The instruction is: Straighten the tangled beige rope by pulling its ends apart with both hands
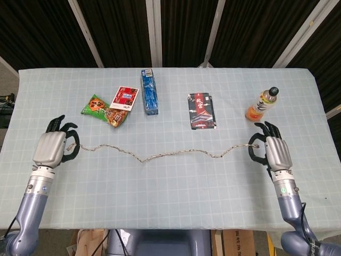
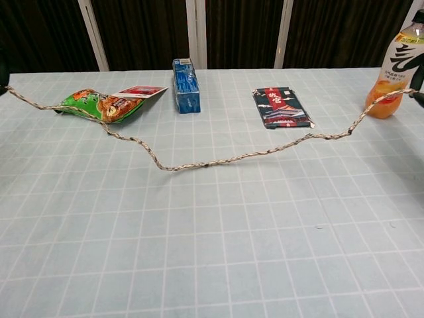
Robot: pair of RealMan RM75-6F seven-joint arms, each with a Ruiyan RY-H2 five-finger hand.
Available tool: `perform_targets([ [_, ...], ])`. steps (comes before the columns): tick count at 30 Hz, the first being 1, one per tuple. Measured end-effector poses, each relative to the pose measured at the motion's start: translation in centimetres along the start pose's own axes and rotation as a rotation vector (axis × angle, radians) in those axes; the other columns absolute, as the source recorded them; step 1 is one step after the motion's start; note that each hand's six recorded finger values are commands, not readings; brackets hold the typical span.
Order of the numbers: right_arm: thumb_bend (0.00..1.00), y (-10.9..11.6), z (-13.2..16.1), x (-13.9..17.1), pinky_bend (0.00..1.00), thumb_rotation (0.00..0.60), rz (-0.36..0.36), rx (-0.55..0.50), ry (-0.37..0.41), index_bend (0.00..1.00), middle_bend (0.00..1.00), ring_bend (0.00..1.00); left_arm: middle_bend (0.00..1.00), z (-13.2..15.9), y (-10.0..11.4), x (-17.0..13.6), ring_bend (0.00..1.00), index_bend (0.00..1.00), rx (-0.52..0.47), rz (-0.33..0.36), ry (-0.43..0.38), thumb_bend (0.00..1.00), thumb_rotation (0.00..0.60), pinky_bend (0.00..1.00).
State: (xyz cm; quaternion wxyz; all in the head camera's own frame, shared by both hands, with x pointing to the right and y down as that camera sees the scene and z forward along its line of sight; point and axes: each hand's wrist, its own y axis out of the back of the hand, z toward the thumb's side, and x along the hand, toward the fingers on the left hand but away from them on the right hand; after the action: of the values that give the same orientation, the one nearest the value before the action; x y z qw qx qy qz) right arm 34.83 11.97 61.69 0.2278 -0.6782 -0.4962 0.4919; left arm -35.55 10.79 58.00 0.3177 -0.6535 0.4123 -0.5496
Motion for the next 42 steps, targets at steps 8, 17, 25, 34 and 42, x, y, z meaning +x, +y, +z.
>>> perform_targets([
  [8, 0.51, 0.4, -1.9, 1.3, 0.0, 0.6, -0.006, -0.005, -0.046, 0.61, 0.19, 0.0, 0.26, -3.3, 0.5, -2.2, 0.02, 0.64, -0.024, 0.005, 0.042, 0.6, 0.6, 0.0],
  [17, 0.51, 0.6, -3.3, 1.8, 0.0, 0.6, -0.015, -0.016, -0.081, 0.61, 0.19, 0.0, 0.26, -6.0, -0.2, -3.6, 0.02, 0.64, -0.037, 0.009, 0.091, 0.6, 0.6, 0.0],
  [25, 0.51, 0.5, -4.4, 1.9, 0.0, 0.6, -0.02, -0.01, -0.109, 0.61, 0.19, 0.0, 0.26, -6.8, -1.5, -4.2, 0.02, 0.64, -0.058, 0.0, 0.116, 0.6, 0.6, 0.0],
  [34, 0.51, 0.1, -5.0, 2.0, 0.0, 0.6, -0.014, 0.005, -0.122, 0.61, 0.19, 0.0, 0.26, -6.9, -2.7, -4.5, 0.02, 0.64, -0.086, -0.011, 0.131, 0.6, 0.6, 0.0],
  [42, 0.51, 0.0, -5.3, 2.2, 0.0, 0.6, -0.011, 0.017, -0.128, 0.61, 0.19, 0.0, 0.26, -7.4, -3.1, -4.5, 0.02, 0.64, -0.087, -0.019, 0.142, 0.6, 0.6, 0.0],
])
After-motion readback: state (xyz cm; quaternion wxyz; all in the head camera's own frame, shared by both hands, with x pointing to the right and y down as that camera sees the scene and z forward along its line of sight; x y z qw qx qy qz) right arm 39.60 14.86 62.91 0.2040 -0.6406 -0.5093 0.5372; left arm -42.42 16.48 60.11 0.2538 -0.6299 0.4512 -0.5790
